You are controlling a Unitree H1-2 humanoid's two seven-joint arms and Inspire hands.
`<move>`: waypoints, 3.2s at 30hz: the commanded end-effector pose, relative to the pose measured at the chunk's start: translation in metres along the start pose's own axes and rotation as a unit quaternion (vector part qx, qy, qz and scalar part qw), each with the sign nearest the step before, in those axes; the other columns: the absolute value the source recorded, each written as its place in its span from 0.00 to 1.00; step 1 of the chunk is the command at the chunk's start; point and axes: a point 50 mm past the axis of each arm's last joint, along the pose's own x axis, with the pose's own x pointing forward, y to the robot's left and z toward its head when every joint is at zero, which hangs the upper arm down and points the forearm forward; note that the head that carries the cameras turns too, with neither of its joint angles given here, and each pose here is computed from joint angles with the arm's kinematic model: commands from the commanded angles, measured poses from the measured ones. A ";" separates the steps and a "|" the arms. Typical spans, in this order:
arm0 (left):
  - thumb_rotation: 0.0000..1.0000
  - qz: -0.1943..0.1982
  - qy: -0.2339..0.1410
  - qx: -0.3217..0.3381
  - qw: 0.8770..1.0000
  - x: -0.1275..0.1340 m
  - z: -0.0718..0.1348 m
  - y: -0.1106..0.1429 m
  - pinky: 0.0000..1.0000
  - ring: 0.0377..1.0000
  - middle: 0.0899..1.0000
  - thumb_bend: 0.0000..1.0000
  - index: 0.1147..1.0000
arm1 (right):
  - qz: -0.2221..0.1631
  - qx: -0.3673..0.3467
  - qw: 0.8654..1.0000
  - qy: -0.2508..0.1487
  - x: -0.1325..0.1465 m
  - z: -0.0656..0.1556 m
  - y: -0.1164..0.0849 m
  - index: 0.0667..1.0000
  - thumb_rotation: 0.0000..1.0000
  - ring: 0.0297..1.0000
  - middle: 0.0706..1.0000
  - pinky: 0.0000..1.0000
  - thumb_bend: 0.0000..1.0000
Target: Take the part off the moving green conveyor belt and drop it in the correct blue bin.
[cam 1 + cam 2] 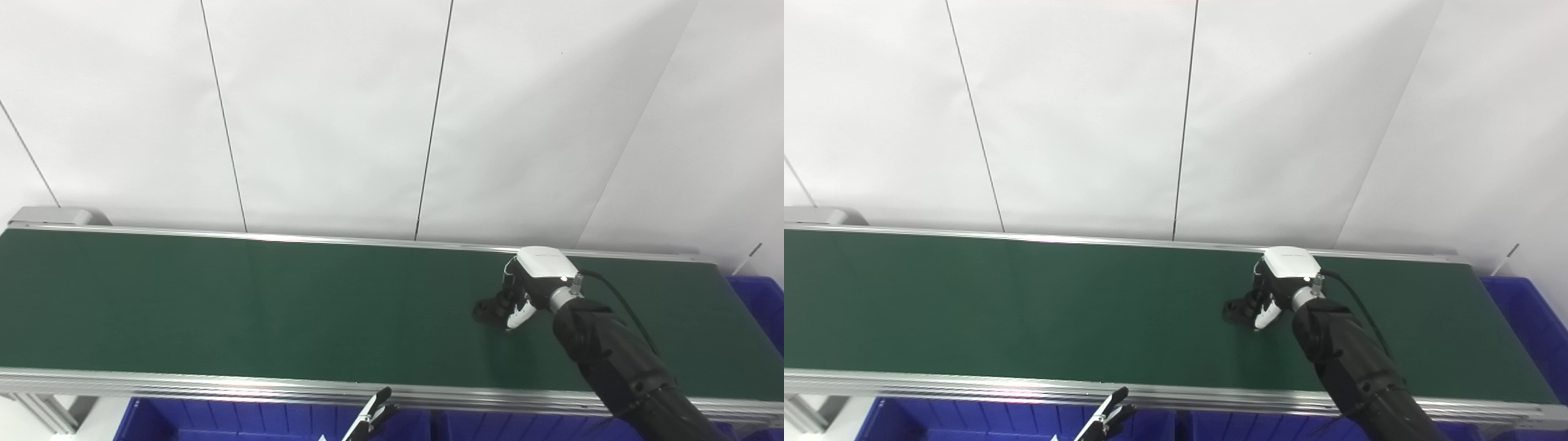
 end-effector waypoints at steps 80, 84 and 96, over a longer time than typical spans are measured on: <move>0.78 0.003 -0.017 0.002 1.000 0.004 0.026 0.025 0.95 0.95 0.92 0.99 0.98 | -0.131 0.329 0.909 -0.218 -0.249 0.032 0.080 0.74 0.88 0.68 0.75 0.58 0.84; 0.77 0.002 -0.017 -0.002 1.000 0.004 0.023 0.023 0.95 0.94 0.92 1.00 0.98 | -0.133 0.375 0.896 -0.199 -0.251 0.042 0.098 0.75 0.92 0.68 0.75 0.57 0.83; 0.79 -0.003 -0.009 0.004 1.000 0.000 0.016 0.020 0.96 0.96 0.93 1.00 0.98 | -0.118 0.461 0.865 -0.156 -0.237 0.055 0.162 0.77 0.95 0.66 0.77 0.57 0.75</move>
